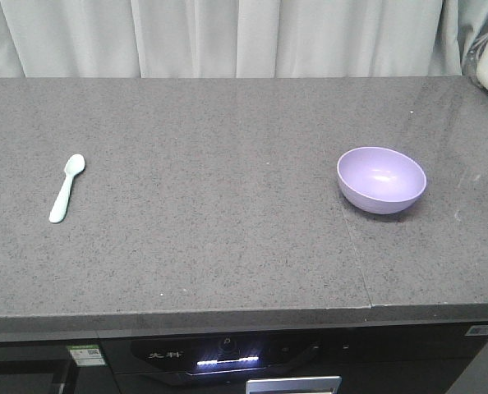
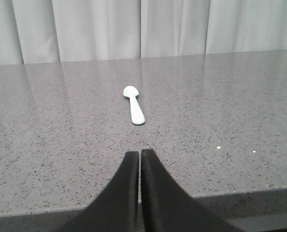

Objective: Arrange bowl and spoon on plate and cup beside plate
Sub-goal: 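Creep forward and settle the base facing the spoon and bowl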

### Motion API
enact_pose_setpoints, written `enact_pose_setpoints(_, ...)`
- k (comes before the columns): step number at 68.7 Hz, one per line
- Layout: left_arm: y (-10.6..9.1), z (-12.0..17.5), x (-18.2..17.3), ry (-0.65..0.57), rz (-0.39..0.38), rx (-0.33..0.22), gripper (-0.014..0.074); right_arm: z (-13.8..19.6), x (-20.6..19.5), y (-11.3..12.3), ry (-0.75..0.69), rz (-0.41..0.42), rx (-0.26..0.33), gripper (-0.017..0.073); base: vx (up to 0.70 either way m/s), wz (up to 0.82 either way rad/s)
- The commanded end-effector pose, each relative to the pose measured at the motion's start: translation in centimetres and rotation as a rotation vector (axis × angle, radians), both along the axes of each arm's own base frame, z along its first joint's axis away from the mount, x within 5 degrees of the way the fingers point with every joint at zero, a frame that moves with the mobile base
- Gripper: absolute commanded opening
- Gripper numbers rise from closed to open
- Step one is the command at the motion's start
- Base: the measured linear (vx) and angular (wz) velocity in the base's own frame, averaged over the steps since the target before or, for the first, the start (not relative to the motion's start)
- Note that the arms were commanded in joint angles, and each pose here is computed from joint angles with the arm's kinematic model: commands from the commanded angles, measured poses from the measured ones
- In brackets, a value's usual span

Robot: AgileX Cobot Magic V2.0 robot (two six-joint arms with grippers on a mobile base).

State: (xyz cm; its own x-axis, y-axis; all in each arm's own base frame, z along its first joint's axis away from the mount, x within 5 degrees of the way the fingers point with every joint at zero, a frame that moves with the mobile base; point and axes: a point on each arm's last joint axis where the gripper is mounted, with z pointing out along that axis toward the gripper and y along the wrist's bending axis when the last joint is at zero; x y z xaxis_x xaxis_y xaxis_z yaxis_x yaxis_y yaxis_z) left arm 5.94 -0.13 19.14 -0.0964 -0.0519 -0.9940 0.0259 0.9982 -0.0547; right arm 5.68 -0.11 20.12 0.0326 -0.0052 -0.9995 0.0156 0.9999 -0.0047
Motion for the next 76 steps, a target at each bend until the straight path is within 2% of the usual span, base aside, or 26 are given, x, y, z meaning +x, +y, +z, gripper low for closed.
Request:
enact_pose_setpoints(1,-0.08,-0.48,0.16,-0.028,-0.005,-0.018,-0.0006,0.13,-0.05,0.07,-0.063,0.003,-0.02,-0.0005,0.03,0.01)
enact_pose_setpoints(76,-0.08,-0.48,0.16,-0.028,-0.005,-0.018,-0.0006,0.13,-0.05,0.07,-0.062,0.003,-0.02,-0.0005,0.03,0.01)
